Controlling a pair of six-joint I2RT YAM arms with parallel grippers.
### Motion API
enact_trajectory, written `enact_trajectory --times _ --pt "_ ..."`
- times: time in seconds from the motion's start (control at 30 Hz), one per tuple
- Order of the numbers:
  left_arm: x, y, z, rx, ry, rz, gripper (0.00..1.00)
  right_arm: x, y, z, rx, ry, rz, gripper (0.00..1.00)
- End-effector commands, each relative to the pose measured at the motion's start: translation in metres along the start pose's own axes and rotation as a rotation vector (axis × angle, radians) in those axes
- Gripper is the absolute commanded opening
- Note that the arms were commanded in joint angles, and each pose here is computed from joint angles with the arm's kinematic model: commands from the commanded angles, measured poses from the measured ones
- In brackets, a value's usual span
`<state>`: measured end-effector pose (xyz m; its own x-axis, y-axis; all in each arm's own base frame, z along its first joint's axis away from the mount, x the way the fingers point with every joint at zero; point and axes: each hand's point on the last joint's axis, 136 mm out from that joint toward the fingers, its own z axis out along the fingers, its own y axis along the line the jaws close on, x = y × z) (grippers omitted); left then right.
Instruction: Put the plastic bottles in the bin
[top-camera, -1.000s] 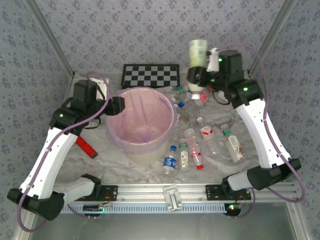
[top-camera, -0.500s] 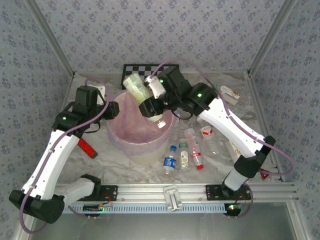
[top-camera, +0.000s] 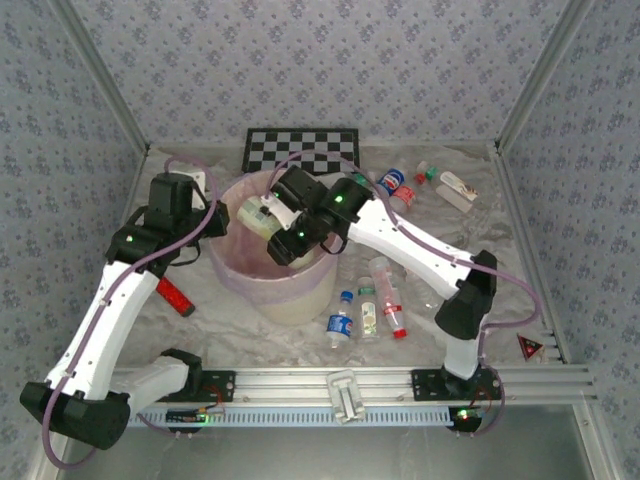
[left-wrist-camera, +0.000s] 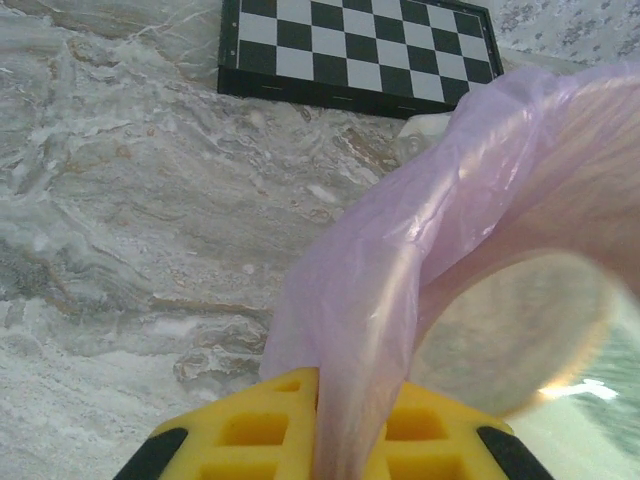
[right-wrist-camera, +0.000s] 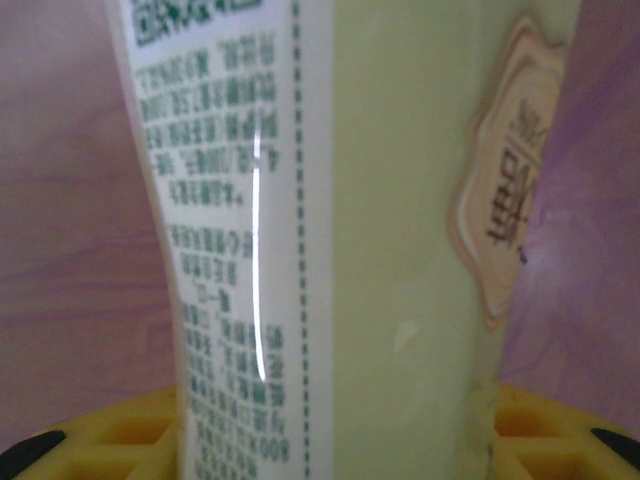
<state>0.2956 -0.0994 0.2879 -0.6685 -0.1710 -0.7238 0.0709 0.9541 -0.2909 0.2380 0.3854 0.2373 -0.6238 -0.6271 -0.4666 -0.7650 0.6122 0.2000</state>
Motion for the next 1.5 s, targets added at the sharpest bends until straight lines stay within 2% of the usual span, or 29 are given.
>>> enact_trajectory --times 0.0,0.17,0.2,0.3,0.53,0.57,0.6,0.73,0.9,1.0,1.13,1.2,1.3,1.37,1.4,1.47 --pt "-0.007 -0.002 -0.002 0.009 -0.033 -0.016 0.08 0.015 -0.006 0.034 0.03 0.083 -0.018 0.28" --pt "-0.014 -0.009 -0.003 0.04 -0.062 0.003 0.05 0.022 -0.02 0.075 0.078 0.126 -0.002 0.35" --pt "-0.015 -0.009 -0.003 0.042 -0.065 0.008 0.05 0.024 -0.021 0.083 0.081 0.122 0.03 0.4" --pt "-0.017 -0.011 -0.003 0.046 -0.067 0.025 0.03 0.023 -0.024 0.097 0.067 0.092 0.072 0.67" --pt "-0.018 -0.014 0.001 0.043 -0.061 0.046 0.01 0.012 -0.021 0.084 0.054 0.044 0.059 0.86" --pt "-0.019 -0.014 0.001 0.042 -0.061 0.046 0.01 0.009 -0.019 0.077 0.051 0.03 0.05 0.91" --pt "-0.02 -0.015 0.001 0.041 -0.062 0.048 0.01 0.004 -0.018 0.069 0.052 0.007 0.039 1.0" --pt "-0.024 -0.017 0.001 0.04 -0.068 0.059 0.0 -0.02 -0.012 0.022 0.039 -0.142 0.009 1.0" --pt "-0.036 -0.021 -0.002 0.037 -0.094 0.081 0.0 -0.056 0.001 -0.076 -0.066 -0.4 -0.019 1.0" --pt "-0.046 -0.022 -0.007 0.028 -0.111 0.093 0.0 -0.06 -0.017 -0.132 0.003 -0.51 -0.002 1.0" --pt "-0.053 -0.021 -0.012 0.002 -0.121 0.115 0.0 -0.05 -0.07 -0.183 0.125 -0.608 0.073 1.0" --pt "-0.057 -0.021 -0.015 -0.006 -0.129 0.127 0.0 -0.033 -0.118 -0.194 0.271 -0.591 0.112 1.0" --pt "-0.059 -0.021 -0.015 -0.007 -0.128 0.135 0.0 0.006 -0.212 -0.199 0.662 -0.48 0.147 1.0" --pt "-0.058 -0.02 -0.014 -0.013 -0.119 0.14 0.0 0.043 -0.285 -0.196 0.881 -0.335 0.2 1.0" --pt "-0.057 -0.019 -0.014 -0.018 -0.116 0.142 0.0 0.06 -0.316 -0.192 0.92 -0.262 0.247 1.0" --pt "-0.055 -0.017 -0.015 -0.023 -0.111 0.141 0.0 0.091 -0.365 -0.179 0.907 -0.166 0.345 1.0"
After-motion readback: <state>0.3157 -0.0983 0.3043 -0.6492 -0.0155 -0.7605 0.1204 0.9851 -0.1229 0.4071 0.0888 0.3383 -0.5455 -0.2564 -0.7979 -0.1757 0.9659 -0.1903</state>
